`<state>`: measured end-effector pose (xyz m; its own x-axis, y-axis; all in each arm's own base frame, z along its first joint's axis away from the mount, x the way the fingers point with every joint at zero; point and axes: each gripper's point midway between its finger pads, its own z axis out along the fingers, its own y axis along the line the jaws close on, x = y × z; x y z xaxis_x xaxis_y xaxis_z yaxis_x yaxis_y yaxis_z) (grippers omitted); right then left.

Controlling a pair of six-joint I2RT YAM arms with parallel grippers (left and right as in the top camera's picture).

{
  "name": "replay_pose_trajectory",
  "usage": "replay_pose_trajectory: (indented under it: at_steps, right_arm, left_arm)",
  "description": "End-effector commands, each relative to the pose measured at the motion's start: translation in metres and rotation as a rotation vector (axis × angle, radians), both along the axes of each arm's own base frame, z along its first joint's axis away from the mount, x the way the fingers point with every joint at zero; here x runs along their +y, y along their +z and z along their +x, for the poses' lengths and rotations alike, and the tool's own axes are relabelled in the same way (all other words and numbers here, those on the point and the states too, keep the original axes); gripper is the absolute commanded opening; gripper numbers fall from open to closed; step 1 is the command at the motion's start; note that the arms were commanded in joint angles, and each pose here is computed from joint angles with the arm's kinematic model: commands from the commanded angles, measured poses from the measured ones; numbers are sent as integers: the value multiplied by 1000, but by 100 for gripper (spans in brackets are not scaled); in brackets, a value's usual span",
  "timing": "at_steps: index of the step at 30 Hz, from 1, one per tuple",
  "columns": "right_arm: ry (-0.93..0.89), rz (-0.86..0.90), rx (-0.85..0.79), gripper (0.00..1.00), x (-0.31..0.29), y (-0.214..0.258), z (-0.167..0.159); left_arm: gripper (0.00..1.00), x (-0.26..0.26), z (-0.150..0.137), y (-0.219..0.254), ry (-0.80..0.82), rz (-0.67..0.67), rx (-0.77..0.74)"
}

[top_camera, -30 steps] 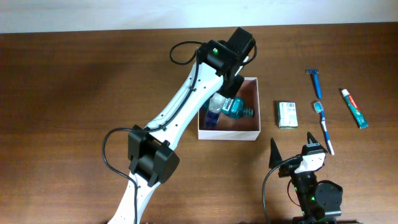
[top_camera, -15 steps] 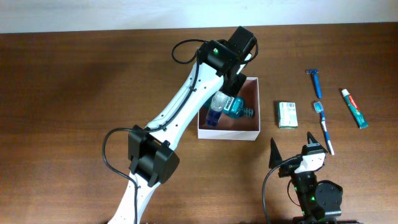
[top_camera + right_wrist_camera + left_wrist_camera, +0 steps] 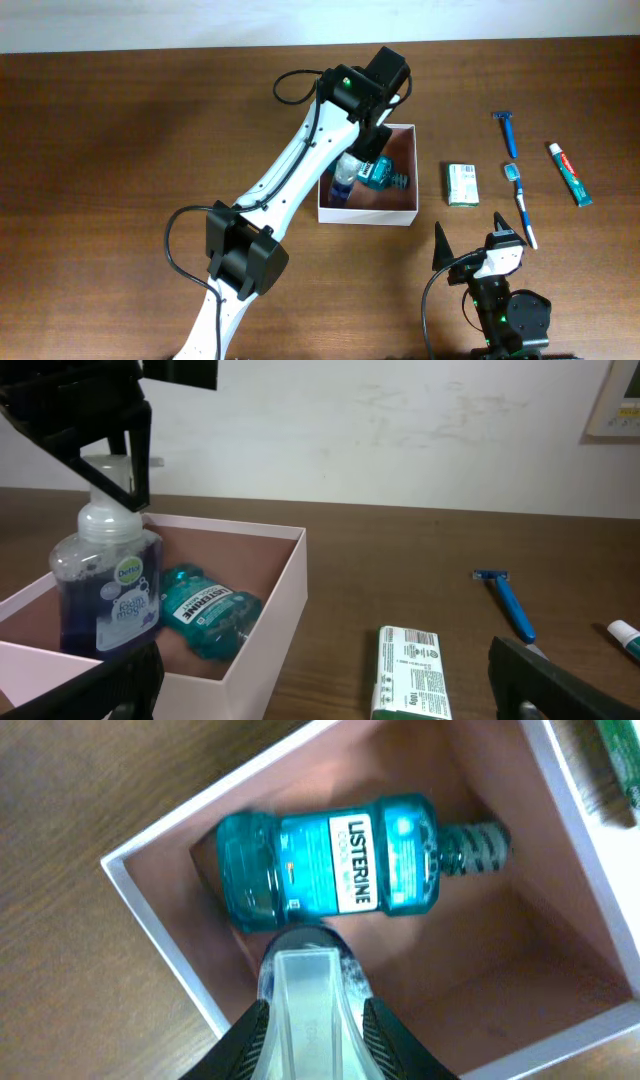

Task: Pack container
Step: 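Lower the soap pump bottle beside the Listerine and open the gripper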

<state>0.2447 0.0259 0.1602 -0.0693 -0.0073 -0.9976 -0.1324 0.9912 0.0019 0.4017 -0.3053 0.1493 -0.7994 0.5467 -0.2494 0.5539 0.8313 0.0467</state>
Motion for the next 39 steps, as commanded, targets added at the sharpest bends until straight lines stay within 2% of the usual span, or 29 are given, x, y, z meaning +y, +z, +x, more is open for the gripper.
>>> replay_pose_trajectory:
  at_steps: [1,14,17,19,28,32,33,34,36,37,39]
  right_arm:
    - [-4,-4,-2,99,0,-2,0]
    - [-4,-4,-2,99,0,-2,0]
    - [-4,-4,-2,99,0,-2,0]
    - [-4,-5,-2,99,0,-2,0]
    - [-4,-4,-2,99,0,-2,0]
    - [-4,-4,-2,99,0,-2,0]
    - [-4,-5,-2,99,0,-2,0]
    - [-4,-4,-2,99,0,-2,0]
    - [-4,-4,-2,99,0,-2,0]
    - [-4,-4,-2,99,0,-2,0]
    - [-4,-4,-2,99,0,-2,0]
  left_arm:
    - [31,1,-4,3,-22,6,5]
    - [32,13,-11,0,-13,48,41]
    - [50,14,-13,0,-13,53,46]
    - [46,14,-13,0,-13,54,49]
    - [47,13,-2,5,-5,56,-5]
    - [55,16,16,28,19,61,-118]
    - [59,16,20,37,25,54,-150]
    - [64,16,26,49,33,45,-191]
    - [65,18,36,75,56,31,-280]
    - [69,21,41,90,72,22,-327]
    - [87,25,47,117,96,-10,-400]
